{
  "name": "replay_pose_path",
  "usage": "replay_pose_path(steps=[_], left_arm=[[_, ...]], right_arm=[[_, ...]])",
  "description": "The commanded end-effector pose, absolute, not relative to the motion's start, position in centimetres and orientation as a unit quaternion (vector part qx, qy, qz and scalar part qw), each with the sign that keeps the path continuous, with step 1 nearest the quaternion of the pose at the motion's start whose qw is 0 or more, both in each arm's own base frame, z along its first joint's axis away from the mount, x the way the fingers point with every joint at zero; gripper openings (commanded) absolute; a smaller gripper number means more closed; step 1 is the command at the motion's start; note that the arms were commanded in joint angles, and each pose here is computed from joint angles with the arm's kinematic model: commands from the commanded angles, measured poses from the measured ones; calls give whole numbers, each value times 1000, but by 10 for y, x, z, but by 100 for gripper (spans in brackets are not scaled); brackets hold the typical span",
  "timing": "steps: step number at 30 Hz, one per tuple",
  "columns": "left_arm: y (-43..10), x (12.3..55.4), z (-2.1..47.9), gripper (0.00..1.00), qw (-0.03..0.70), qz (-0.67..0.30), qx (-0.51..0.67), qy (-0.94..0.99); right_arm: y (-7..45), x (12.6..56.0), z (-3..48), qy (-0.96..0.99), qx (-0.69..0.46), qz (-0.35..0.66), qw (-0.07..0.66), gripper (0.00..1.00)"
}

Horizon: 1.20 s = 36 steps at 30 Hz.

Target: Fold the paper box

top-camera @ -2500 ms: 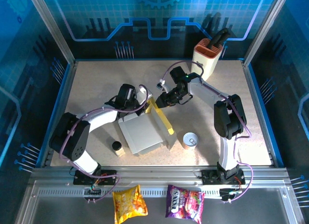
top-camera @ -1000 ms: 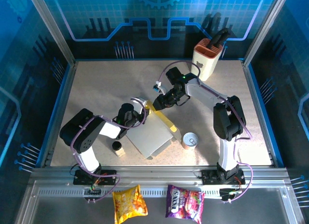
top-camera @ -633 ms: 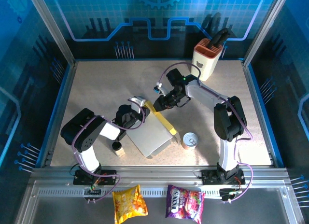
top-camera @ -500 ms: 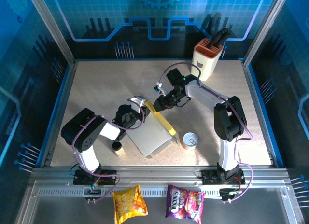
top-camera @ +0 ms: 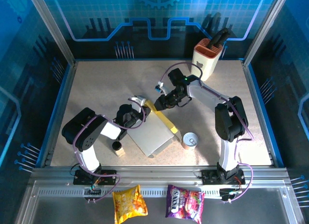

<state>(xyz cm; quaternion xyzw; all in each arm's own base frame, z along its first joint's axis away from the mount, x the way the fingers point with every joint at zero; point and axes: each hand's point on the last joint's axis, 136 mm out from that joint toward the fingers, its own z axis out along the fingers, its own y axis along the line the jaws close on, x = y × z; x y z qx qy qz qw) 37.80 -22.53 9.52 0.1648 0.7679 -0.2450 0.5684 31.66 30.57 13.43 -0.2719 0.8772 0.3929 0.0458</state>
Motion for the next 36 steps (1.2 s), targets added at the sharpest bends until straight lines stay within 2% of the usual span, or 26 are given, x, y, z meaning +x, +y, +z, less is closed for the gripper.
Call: replay_pose_path(steps=[1,10,12,15,17,19,22,24,28,33,36], left_arm=[[-233,377,94,26,562,-252,178,767],[-237,371,61,24,528,-254,189,788],[-238,371,54,19,522,-252,191,792],[-239,372,49,4,521,-248,195,793],[-238,372,50,2,524,-245,197,791],[-237,373,55,5,530,-239,199,788],[-233,372,65,25,538,-228,201,786],[-230,369,72,34,541,-221,204,785],[-224,360,86,40,542,-213,213,784],[-213,345,103,42,539,-209,205,790],[-202,338,111,51,533,-205,180,801]], right_arm=[[300,317,144,878,-261,397,56,41],[300,322,145,879,-252,401,61,41],[300,322,144,879,-252,400,61,41],[300,323,144,880,-250,399,62,40],[300,324,146,880,-249,398,65,40],[300,325,147,882,-249,395,69,40],[301,328,150,884,-247,390,77,41],[301,330,152,885,-246,387,81,42],[300,334,153,891,-245,371,92,48],[300,342,160,901,-251,337,111,55],[304,346,166,905,-256,316,121,60]])
